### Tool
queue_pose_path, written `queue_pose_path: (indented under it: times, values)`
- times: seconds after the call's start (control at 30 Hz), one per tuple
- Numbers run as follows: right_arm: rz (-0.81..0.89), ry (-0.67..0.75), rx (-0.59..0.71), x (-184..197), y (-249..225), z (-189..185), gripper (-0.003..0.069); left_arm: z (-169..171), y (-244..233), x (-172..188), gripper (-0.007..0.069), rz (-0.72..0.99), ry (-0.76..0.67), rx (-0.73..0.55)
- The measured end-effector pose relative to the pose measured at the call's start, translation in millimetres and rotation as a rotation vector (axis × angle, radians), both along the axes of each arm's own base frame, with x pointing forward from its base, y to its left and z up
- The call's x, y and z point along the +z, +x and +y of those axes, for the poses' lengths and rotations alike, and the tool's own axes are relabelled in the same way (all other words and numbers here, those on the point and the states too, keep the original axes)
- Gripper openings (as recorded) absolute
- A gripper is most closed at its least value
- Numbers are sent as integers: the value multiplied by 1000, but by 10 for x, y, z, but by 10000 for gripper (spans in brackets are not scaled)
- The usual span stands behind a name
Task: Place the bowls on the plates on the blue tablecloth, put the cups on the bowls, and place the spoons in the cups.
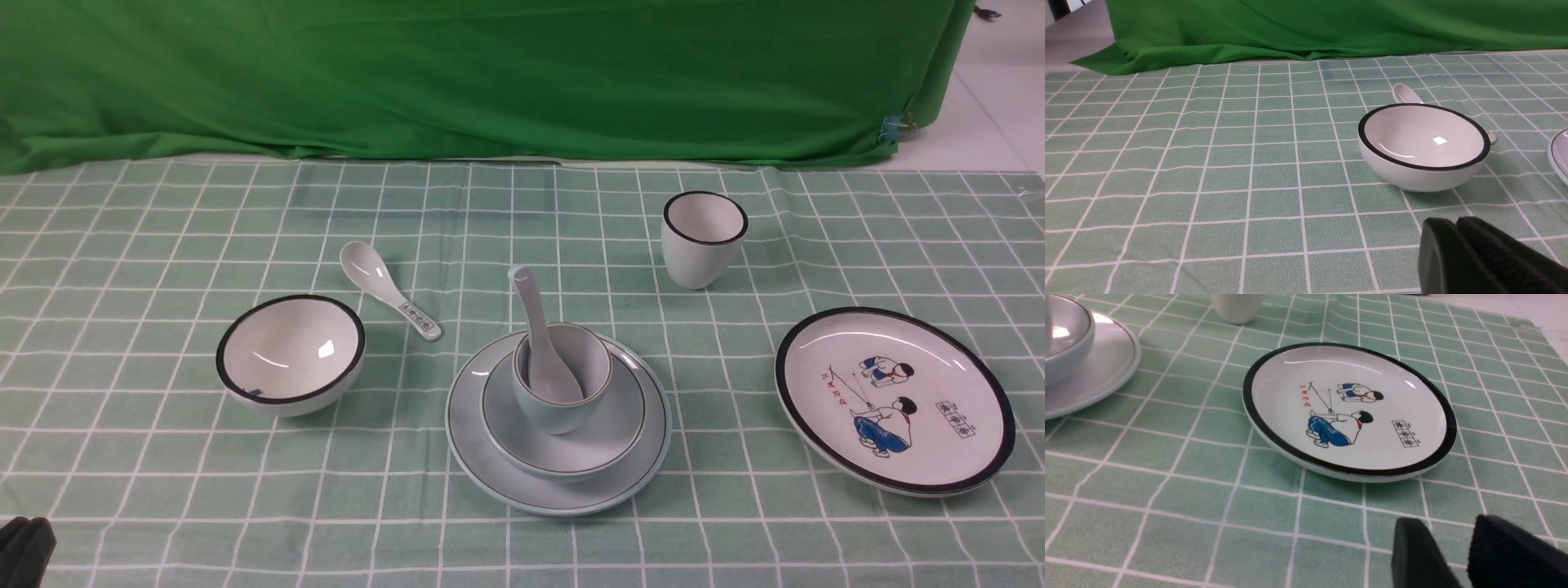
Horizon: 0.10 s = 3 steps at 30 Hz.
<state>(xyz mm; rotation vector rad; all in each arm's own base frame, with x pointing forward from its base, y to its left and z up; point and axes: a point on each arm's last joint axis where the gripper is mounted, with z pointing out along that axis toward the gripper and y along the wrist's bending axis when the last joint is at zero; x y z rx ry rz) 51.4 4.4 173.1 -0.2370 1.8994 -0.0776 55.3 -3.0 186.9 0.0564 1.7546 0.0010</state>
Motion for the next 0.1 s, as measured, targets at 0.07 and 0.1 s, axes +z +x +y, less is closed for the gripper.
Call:
queue_pose_path:
  times: [0.07, 0.1]
  values:
    - [0, 0, 0, 0, 0, 0, 242, 0, 0, 0, 18, 0, 0, 0]
    - [0, 0, 0, 0, 0, 0, 242, 0, 0, 0, 18, 0, 1, 0]
